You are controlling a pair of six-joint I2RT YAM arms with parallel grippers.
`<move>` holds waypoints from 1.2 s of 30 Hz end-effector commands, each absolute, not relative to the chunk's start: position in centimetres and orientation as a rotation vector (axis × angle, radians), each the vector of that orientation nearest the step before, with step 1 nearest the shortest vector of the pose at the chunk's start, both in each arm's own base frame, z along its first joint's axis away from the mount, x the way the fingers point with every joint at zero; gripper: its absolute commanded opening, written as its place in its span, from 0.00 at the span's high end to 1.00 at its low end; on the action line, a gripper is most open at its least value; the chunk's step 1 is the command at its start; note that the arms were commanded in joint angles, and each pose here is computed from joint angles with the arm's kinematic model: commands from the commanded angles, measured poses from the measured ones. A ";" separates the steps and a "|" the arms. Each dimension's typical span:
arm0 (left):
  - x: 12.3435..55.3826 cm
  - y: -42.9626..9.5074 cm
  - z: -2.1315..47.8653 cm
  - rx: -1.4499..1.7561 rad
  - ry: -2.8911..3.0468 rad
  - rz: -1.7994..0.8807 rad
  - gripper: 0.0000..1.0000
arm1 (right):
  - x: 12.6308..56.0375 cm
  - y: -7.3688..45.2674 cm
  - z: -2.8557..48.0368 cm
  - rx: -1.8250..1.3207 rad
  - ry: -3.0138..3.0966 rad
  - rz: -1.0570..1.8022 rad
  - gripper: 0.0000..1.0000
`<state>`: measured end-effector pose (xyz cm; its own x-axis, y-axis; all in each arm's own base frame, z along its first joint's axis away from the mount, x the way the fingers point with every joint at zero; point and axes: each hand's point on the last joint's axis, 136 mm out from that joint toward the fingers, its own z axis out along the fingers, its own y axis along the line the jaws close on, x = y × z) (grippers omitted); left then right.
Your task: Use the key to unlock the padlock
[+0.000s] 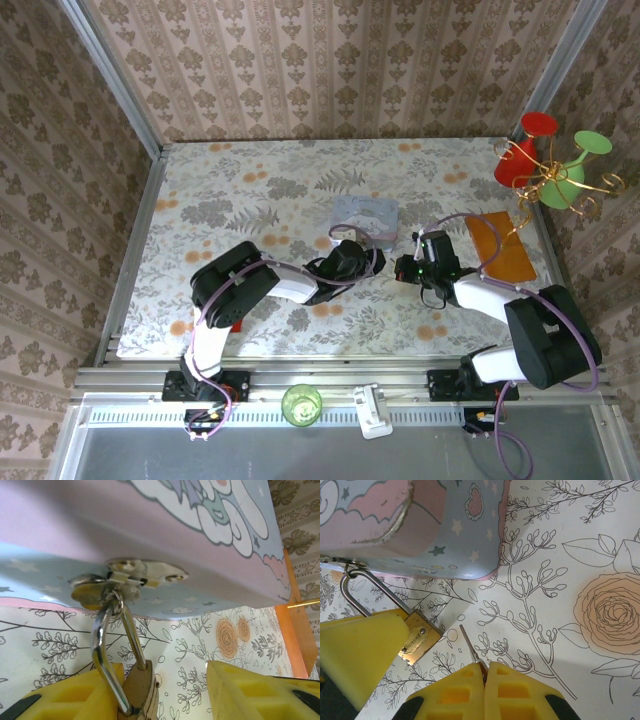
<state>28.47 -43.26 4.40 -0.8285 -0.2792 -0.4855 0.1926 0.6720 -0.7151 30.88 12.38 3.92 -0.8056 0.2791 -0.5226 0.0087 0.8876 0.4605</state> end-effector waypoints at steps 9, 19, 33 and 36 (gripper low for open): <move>23.4 -41.3 -5.4 -0.085 2.684 -0.880 0.58 | 30.7 11.7 3.3 0.256 2.445 0.572 1.00; 23.7 -41.7 -6.6 -0.098 2.712 -0.854 0.72 | 30.5 11.3 3.1 0.288 2.438 0.563 1.00; 23.0 -41.5 -2.1 -0.041 2.603 -1.119 0.83 | 30.4 12.4 2.4 0.268 2.459 0.707 1.00; 23.2 -40.2 -2.6 -0.040 2.641 -0.991 0.74 | 30.7 12.2 2.8 0.267 2.451 0.699 1.00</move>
<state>27.13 -43.57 3.73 -0.8712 -0.2703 -0.4098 0.1743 0.6100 -0.7730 30.18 11.92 2.05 -0.8220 0.3290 -0.4648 0.0483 0.8535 0.5188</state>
